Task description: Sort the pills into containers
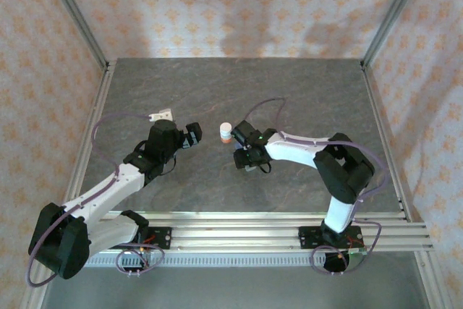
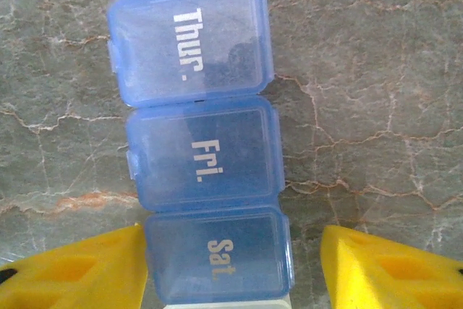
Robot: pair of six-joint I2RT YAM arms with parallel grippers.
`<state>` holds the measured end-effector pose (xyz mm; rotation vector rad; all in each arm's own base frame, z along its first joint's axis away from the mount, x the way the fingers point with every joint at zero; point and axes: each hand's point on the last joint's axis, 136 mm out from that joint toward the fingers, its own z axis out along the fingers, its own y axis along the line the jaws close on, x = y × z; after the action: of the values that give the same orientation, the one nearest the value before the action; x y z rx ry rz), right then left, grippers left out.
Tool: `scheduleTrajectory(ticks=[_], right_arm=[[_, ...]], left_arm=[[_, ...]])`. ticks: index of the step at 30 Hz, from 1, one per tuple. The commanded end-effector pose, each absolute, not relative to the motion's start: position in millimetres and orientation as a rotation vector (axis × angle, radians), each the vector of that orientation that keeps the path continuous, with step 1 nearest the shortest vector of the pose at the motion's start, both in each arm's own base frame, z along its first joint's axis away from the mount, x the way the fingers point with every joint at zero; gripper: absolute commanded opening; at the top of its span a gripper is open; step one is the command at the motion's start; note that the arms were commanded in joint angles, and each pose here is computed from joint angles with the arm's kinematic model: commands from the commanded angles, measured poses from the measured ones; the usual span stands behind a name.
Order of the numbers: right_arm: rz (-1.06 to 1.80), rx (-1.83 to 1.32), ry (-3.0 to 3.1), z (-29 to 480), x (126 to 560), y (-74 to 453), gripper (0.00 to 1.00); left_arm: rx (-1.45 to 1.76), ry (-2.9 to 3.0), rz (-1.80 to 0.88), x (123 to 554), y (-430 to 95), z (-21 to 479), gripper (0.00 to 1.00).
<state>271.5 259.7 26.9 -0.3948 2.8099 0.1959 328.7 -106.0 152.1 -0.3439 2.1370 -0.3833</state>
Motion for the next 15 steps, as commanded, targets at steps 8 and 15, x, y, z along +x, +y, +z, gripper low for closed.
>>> scheduleTrajectory(ticks=[8, 15], right_arm=[[0.135, -0.405, 2.812, 24.1, 273.6, 254.7, 0.47], [0.149, -0.399, 2.784, 38.1, 270.4, 249.4, 0.32]], left_arm=[[-0.353, 2.138, -0.397, 327.9, -108.3, 150.8, 1.00], [-0.374, 2.120, -0.472, 327.4, -115.2, 154.8, 1.00]])
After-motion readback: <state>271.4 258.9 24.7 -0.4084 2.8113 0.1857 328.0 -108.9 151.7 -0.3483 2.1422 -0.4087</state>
